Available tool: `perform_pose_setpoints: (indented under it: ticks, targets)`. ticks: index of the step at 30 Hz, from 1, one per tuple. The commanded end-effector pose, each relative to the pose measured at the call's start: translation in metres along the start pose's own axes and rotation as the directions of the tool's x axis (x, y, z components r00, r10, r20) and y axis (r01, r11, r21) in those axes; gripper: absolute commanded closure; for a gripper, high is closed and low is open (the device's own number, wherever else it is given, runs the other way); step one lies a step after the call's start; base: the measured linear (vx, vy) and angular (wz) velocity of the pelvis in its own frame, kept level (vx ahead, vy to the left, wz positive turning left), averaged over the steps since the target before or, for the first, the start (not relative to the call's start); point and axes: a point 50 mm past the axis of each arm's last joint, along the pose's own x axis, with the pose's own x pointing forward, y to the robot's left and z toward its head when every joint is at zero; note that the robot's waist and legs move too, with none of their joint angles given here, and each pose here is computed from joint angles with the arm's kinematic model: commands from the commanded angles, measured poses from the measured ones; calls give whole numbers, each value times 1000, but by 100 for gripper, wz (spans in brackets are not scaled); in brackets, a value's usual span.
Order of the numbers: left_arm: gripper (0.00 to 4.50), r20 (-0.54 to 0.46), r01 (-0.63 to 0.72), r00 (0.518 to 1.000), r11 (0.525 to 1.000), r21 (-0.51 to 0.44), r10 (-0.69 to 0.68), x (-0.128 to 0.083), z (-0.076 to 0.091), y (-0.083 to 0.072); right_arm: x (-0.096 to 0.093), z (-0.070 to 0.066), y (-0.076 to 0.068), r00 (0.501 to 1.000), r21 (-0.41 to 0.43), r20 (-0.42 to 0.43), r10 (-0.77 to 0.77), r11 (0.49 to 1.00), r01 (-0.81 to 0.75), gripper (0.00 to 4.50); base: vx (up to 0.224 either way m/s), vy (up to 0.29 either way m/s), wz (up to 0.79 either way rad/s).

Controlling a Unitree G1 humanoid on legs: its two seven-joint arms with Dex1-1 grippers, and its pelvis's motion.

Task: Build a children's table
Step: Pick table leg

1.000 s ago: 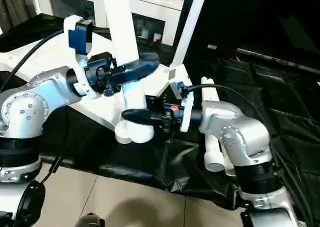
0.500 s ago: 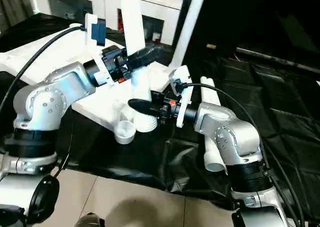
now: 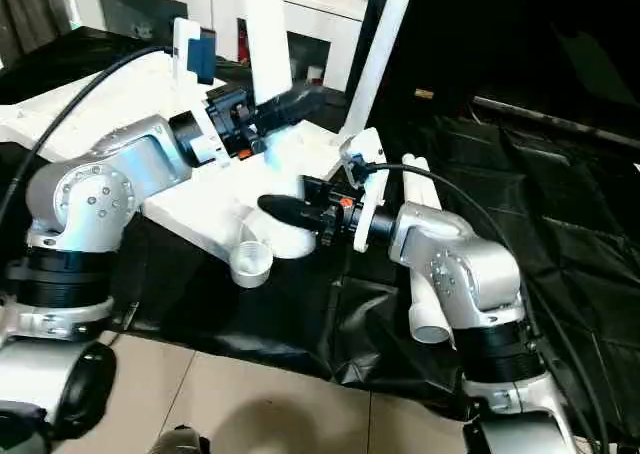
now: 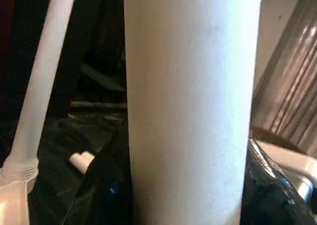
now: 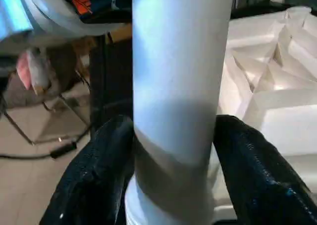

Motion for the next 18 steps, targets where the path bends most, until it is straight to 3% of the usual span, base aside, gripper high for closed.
perform_pose_setpoints:
  ticks: [1, 7, 18]
  targets:
    - [264, -24, 59, 998, 997, 55, -58, 8, 3, -12, -2, 0, -4, 999, 0, -36, -20, 1000, 20, 145, 0, 0, 0]
    - [264, -60, 111, 993, 990, 89, -106, 9, -1, -20, -1, -4, -6, 994, 18, -112, -18, 1000, 20, 144, 0, 0, 0]
    - [264, -81, 149, 987, 984, 102, -141, 9, -2, -23, 2, -7, -6, 991, 35, -132, -12, 999, 16, 144, 0, 0, 0]
